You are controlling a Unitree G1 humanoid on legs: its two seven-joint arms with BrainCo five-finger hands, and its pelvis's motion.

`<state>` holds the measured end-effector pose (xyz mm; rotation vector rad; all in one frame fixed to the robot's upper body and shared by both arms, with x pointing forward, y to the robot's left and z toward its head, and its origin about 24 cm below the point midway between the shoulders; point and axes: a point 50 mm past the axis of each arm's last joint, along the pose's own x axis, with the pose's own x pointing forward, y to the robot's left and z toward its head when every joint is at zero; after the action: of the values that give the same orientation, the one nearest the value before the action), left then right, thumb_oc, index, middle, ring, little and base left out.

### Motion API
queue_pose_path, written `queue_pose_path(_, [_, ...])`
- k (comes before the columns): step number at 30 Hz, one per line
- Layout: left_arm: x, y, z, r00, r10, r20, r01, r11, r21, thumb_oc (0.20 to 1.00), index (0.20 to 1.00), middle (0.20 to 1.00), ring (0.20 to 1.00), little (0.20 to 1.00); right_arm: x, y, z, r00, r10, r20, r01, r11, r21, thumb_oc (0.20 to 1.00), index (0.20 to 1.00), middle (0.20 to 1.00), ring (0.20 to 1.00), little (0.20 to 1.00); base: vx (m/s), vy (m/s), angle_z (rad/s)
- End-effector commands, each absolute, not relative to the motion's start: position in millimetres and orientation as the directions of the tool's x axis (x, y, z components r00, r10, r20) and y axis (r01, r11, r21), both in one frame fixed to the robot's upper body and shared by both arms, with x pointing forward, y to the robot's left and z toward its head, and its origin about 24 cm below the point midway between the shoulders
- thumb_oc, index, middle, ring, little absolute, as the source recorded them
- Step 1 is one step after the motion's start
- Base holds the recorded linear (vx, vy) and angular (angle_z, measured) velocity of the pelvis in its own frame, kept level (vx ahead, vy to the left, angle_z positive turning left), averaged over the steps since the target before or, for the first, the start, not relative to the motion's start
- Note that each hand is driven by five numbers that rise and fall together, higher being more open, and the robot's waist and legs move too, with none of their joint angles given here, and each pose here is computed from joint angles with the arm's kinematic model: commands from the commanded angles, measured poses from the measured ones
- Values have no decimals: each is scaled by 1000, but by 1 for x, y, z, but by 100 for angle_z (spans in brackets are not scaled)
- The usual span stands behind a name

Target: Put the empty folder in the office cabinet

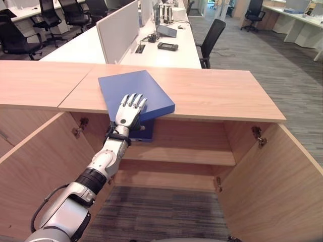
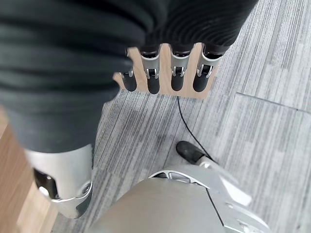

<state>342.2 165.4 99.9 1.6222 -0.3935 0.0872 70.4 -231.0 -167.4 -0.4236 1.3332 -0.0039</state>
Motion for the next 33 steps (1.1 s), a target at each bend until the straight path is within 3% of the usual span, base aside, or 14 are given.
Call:
queue_pose_path(1, [369,168,150,882,-198,427,-458,-157,875,1000,1000,1000,1000,1000,86,-235,-164,273,-254,-928,-311,889,-335,1000,1000,1000,1000,1000,-8,-1,-7])
queue_pose_path(14, [374,188,151,901,-103,421,-434,-212,876,1000,1000,1000,1000,1000,86,-233,-165,270,-243,-932,-316,892,-324,1000,1000,1000,1000,1000,-2,-1,-3])
queue_pose_path(15, [373,190,148,907,-96,410,-421,-219,880,573,573,573,573,573,86,-232,-165,271,-242,-932,-316,892,-323,1000,1000,1000,1000,1000,0,0,0])
queue_pose_path(16, [373,197,141,920,-64,386,-390,-235,890,335,335,335,335,335,87,-232,-165,275,-238,-932,-318,892,-322,1000,1000,1000,1000,1000,0,0,0])
queue_pose_path(17, [373,197,141,920,-64,387,-390,-235,890,200,200,200,200,200,87,-232,-165,275,-238,-932,-318,892,-322,1000,1000,1000,1000,1000,0,0,0])
queue_pose_path(33, [368,247,92,975,121,187,-128,-384,914,200,200,200,200,200,83,-233,-165,274,-239,-932,-322,890,-323,1000,1000,1000,1000,1000,1,2,-3])
